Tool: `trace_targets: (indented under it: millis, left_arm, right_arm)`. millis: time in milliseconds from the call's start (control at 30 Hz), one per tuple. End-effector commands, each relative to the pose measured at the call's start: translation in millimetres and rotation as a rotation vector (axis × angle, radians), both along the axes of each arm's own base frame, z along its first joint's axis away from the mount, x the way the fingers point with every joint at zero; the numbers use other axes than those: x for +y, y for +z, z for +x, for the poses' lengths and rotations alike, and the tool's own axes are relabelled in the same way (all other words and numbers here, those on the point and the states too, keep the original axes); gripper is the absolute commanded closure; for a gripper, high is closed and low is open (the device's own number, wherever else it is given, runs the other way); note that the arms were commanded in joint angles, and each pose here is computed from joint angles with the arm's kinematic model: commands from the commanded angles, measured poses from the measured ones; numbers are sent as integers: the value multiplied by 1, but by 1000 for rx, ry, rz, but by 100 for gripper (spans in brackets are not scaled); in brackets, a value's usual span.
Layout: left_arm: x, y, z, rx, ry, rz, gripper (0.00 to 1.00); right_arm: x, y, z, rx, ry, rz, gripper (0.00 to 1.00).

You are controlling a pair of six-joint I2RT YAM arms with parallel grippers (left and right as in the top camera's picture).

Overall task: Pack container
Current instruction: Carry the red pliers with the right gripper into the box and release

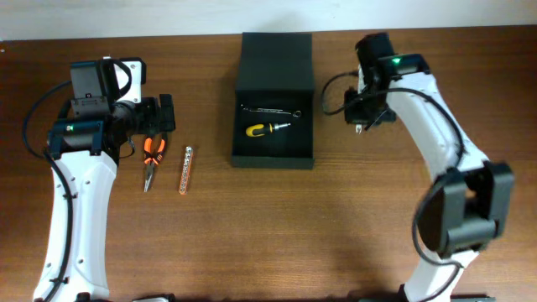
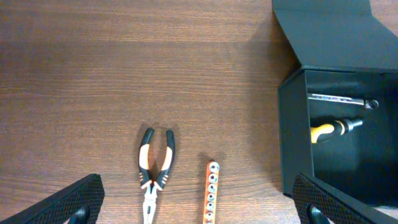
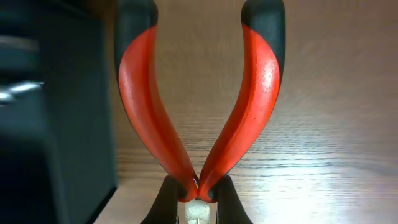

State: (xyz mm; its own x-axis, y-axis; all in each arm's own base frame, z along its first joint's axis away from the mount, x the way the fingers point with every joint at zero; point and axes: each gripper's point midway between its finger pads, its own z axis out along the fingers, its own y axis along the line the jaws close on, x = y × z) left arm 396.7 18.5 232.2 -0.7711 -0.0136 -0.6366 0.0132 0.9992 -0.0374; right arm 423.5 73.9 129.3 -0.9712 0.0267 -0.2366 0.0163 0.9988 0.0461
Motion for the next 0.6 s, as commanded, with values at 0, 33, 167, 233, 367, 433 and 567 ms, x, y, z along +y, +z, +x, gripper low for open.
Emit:
trace_targets:
  millis: [0,33,167,233,367,433,567]
  left_arm:
    - [3,6,3,-15,-4,17,1]
    - [3,6,3,-15,-4,17,1]
    - [3,6,3,-15,-4,17,1]
    - [3,6,3,-15,-4,17,1]
    - [3,6,3,-15,-4,17,1]
    - [3,6,3,-15,-4,17,1]
    - [3,6,3,-15,-4,17,1]
  right_arm:
    - [15,47,0,-129,185,-34,96]
    - [20,54,-2,-147,225,-40,96]
    - [50,88,-14,-245,437,-74,96]
    - [66,100,-20,-292,563,-99,96]
    - [100,107,-28,-348,793,-148,96]
    - [115,102,-30,-358,906,-175,96]
    - [137,90,-29,-374,1139,-248,96]
